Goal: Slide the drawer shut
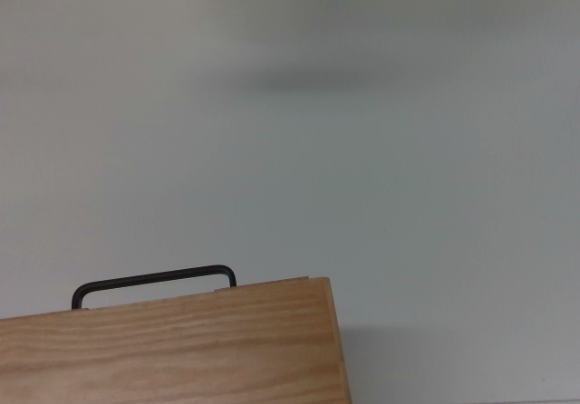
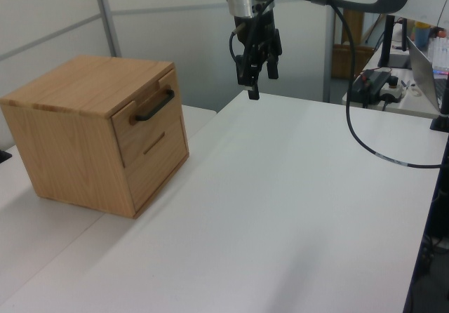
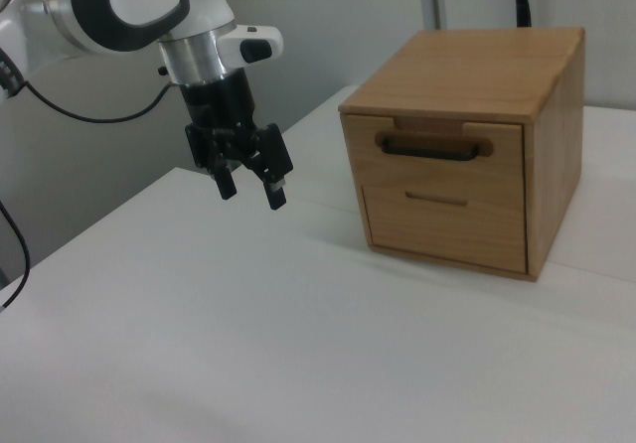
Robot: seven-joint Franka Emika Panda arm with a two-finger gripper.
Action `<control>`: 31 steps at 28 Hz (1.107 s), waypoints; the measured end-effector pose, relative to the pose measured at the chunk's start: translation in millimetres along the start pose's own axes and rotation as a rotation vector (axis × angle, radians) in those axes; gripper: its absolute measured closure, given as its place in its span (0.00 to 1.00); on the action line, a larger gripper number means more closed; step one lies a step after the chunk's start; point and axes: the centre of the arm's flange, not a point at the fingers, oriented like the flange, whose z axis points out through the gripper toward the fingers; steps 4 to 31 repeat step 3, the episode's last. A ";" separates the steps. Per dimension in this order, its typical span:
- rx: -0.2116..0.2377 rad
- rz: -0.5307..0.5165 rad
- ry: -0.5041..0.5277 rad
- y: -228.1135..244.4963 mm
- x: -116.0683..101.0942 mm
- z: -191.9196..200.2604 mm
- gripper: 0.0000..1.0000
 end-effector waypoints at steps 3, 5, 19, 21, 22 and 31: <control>0.001 0.000 0.000 -0.2 0.0 0.0 0.00; 0.001 0.000 0.000 -0.2 0.0 0.0 0.00; 0.001 0.000 0.000 -0.2 0.0 0.0 0.00; 0.001 0.000 0.000 -0.2 0.0 0.0 0.00; 0.001 0.000 0.000 -0.2 0.0 0.0 0.00; 0.001 0.000 0.000 -0.2 0.0 0.0 0.00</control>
